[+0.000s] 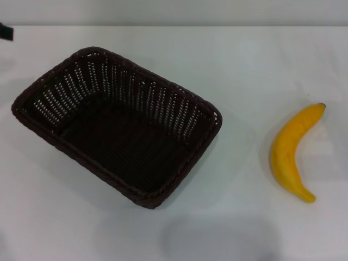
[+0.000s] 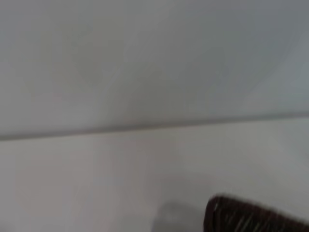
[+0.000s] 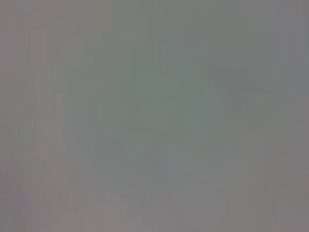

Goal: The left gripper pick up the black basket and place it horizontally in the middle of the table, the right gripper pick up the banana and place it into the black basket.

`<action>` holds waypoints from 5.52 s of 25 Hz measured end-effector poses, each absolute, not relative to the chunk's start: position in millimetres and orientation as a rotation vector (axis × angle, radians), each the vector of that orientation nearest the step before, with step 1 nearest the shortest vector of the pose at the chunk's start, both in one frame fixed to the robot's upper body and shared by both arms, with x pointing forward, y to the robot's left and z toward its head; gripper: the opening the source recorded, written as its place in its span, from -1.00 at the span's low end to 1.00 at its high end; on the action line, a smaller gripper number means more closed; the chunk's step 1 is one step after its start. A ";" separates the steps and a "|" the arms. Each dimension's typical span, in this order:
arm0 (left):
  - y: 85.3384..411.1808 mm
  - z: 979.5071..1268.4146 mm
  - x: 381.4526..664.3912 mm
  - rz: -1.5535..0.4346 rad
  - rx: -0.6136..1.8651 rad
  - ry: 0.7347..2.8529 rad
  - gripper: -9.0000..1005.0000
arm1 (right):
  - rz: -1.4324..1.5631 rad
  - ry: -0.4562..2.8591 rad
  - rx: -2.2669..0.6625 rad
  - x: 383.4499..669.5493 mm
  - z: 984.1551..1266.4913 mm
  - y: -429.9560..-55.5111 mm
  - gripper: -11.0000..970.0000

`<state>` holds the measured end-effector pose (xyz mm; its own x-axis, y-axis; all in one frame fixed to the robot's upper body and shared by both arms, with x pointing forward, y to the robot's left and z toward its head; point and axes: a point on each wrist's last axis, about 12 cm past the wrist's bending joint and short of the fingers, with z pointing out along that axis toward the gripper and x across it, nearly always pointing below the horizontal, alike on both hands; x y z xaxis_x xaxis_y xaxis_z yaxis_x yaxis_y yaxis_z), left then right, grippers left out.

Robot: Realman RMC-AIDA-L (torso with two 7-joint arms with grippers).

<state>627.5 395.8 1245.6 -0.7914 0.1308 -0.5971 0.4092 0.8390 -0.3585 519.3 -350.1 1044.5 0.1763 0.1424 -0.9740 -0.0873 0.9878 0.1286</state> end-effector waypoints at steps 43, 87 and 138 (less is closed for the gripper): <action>298.9 1169.0 653.4 -0.527 0.593 2.645 -0.58 | 0.158 1.368 0.051 524.8 1048.9 -350.9 0.77; 337.6 1127.9 639.6 -0.975 -0.258 2.321 -0.67 | 0.124 1.372 -0.031 546.5 1057.5 -341.6 0.77; 398.7 1111.9 547.0 -0.720 -0.050 1.659 0.75 | 0.545 1.436 0.202 519.7 1052.8 -364.9 0.77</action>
